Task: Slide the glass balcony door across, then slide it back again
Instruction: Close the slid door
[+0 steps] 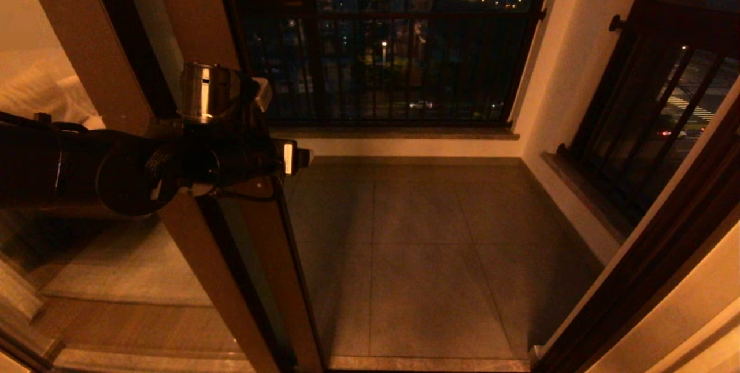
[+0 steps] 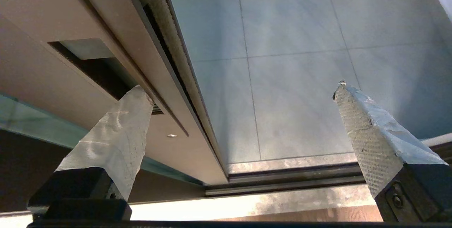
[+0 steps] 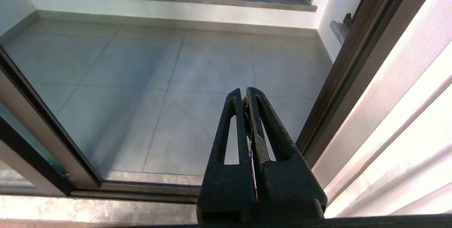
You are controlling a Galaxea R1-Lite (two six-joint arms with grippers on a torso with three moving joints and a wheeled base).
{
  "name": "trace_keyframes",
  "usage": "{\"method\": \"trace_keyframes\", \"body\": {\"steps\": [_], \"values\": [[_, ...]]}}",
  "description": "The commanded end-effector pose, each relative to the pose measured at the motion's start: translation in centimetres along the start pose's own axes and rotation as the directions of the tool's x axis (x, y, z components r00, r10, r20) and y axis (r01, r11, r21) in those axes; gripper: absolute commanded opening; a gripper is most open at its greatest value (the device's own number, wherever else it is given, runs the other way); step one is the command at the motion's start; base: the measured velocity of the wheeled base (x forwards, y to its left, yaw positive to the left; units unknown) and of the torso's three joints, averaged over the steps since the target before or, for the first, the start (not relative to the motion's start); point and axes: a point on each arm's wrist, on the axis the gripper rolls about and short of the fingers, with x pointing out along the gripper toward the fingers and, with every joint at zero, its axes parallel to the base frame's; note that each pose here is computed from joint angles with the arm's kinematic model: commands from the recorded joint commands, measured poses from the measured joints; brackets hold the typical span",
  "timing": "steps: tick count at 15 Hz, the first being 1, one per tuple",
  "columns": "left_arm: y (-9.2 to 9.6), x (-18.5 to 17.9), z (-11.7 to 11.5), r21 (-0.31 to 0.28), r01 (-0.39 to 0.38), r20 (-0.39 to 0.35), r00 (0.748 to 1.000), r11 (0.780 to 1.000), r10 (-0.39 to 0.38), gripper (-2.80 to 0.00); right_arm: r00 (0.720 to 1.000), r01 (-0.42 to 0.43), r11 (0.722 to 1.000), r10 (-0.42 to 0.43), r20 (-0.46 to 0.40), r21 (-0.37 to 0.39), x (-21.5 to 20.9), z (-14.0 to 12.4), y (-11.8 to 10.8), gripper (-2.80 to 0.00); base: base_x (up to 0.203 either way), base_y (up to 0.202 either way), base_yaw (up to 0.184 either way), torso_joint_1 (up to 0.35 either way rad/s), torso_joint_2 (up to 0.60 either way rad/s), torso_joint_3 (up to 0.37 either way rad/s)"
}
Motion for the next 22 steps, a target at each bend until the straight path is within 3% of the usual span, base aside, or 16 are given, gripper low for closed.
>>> {"method": "trace_keyframes", "body": {"steps": [1, 18, 22], "values": [[-0.4, -0.1, 0.0, 0.003, 0.016, 0.0, 1.0, 1.0, -0.016, 0.0, 1.0, -0.002, 1.0, 0.002, -0.002, -0.001, 0.0, -0.1, 0.0, -2.8, 0.0, 0.0, 0.0, 0.0, 0.0, 0.0], [-0.2, -0.6, 0.1, -0.004, 0.029, 0.007, 1.0, 1.0, -0.029, 0.0, 1.0, -0.001, 1.0, 0.001, -0.002, -0.001, 0.0, -0.1, 0.0, -2.8, 0.0, 0.0, 0.0, 0.0, 0.0, 0.0], [1.8, -2.9, -0.1, -0.019, 0.065, 0.005, 0.998, 0.998, -0.065, 0.0, 1.0, -0.001, 1.0, 0.001, -0.002, -0.001, 0.0, -0.1, 0.0, -2.8, 0.0, 0.0, 0.0, 0.0, 0.0, 0.0]]}}
